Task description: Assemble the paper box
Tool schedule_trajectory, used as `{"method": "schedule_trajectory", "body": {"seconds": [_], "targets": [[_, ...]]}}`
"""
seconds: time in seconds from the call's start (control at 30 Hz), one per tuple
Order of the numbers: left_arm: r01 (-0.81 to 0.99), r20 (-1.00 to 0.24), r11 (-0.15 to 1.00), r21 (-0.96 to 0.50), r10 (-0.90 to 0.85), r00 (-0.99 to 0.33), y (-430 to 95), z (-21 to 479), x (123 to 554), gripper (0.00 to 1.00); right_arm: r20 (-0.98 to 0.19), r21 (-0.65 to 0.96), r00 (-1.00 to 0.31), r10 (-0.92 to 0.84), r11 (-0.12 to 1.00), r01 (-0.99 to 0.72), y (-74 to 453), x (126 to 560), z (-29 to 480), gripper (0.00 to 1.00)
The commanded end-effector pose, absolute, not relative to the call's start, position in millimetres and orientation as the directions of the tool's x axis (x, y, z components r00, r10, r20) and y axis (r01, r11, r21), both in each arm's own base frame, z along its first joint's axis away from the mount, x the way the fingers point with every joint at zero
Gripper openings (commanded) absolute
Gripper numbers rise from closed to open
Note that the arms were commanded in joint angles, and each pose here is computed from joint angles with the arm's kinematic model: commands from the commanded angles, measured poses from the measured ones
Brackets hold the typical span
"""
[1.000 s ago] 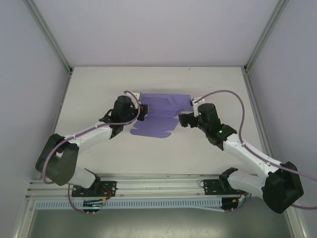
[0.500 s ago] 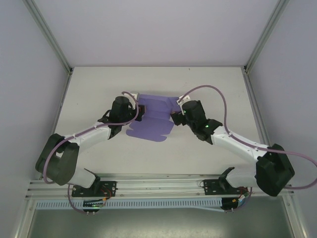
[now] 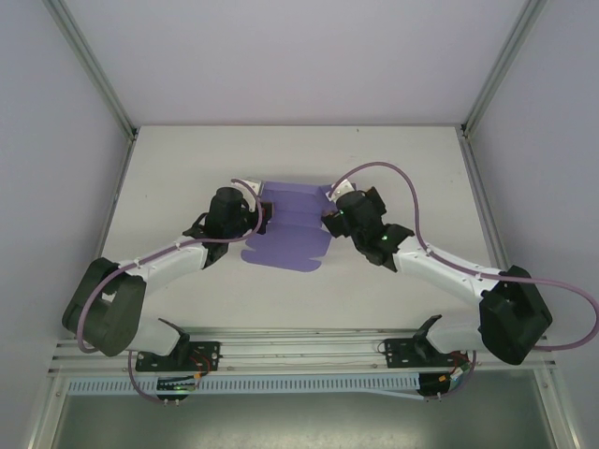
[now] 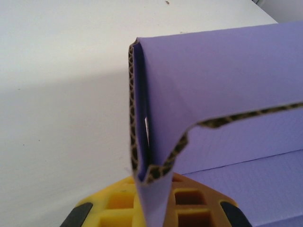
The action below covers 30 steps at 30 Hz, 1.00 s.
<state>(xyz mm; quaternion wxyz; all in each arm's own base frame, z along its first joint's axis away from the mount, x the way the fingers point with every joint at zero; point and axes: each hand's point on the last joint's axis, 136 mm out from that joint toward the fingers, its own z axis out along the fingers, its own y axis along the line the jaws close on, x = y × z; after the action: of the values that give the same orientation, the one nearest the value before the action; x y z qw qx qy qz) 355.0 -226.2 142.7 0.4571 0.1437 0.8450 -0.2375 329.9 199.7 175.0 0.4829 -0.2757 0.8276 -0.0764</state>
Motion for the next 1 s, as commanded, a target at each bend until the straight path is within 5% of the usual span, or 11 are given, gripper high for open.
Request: {"method": "schedule_trajectory", "body": {"seconds": [0.0, 0.37, 0.73, 0.97], "targets": [[0.536, -0.846, 0.795, -0.282, 0.057, -0.530, -243.7, 147.1, 345.7, 0.00, -0.813, -0.328, -0.319, -0.487, 0.836, -0.441, 220.2, 331.8, 201.7, 0.99], [0.559, -0.844, 0.765, -0.320, 0.039, -0.536, -252.6, 152.9, 344.5, 0.00, -0.738, -0.464, -0.292, -0.609, 0.771, -0.435, 228.5, 348.9, 188.8, 0.99], [0.466, -0.800, 0.798, -0.381, -0.032, -0.599, -250.8, 145.1, 356.6, 0.00, -0.834, -0.480, -0.265, -0.483, 0.873, -0.083, 234.7, 374.9, 207.4, 0.99], [0.360, -0.773, 0.862, -0.357, -0.056, -0.632, -237.1, 129.1, 367.0, 0.00, -0.864, -0.362, -0.277, -0.420, 0.901, -0.238, 219.6, 338.0, 216.5, 0.99]]}}
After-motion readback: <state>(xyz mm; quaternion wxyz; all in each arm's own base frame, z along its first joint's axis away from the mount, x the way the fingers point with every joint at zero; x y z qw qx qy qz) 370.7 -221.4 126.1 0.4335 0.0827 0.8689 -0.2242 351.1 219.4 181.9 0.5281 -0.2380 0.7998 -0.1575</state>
